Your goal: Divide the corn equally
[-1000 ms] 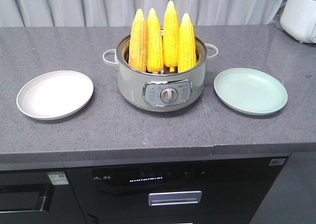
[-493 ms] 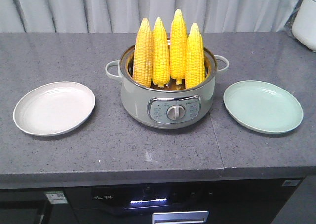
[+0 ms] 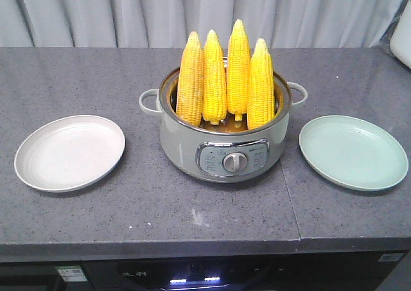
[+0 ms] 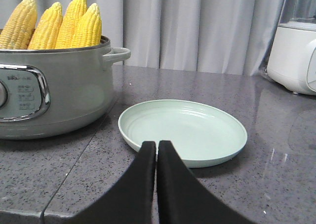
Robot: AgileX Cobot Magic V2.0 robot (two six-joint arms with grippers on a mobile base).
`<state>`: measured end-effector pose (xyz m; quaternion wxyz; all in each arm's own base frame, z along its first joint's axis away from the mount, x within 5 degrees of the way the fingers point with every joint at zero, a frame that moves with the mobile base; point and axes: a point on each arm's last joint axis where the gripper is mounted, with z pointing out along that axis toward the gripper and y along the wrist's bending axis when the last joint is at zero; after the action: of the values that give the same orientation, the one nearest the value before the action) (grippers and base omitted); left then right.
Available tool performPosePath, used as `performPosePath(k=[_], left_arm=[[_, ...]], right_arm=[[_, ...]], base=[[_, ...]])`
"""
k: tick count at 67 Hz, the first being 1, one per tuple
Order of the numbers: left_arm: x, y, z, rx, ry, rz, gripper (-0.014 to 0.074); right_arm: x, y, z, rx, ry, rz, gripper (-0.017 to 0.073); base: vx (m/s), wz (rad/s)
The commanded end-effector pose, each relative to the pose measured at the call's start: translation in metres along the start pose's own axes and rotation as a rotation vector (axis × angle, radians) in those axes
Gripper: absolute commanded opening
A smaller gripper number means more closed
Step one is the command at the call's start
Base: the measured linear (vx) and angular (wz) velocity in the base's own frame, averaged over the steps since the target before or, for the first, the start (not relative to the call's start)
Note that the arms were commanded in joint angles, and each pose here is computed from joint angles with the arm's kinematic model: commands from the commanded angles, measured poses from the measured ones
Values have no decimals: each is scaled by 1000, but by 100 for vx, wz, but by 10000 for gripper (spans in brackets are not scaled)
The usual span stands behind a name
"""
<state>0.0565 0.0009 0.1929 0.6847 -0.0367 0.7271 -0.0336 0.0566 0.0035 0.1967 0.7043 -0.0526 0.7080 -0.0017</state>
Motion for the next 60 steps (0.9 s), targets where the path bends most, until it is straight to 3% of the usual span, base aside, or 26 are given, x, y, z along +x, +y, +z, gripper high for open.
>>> performPosePath(k=[1,60], left_arm=[[3,-1,0,15,-62,-4,-6],[3,-1,0,15,-62,-4,-6]], right_arm=[[-2,1,0,-4,-58,-8,-2],[-2,1,0,-4,-58,-8,-2]], base=[[6,1],[6,2]])
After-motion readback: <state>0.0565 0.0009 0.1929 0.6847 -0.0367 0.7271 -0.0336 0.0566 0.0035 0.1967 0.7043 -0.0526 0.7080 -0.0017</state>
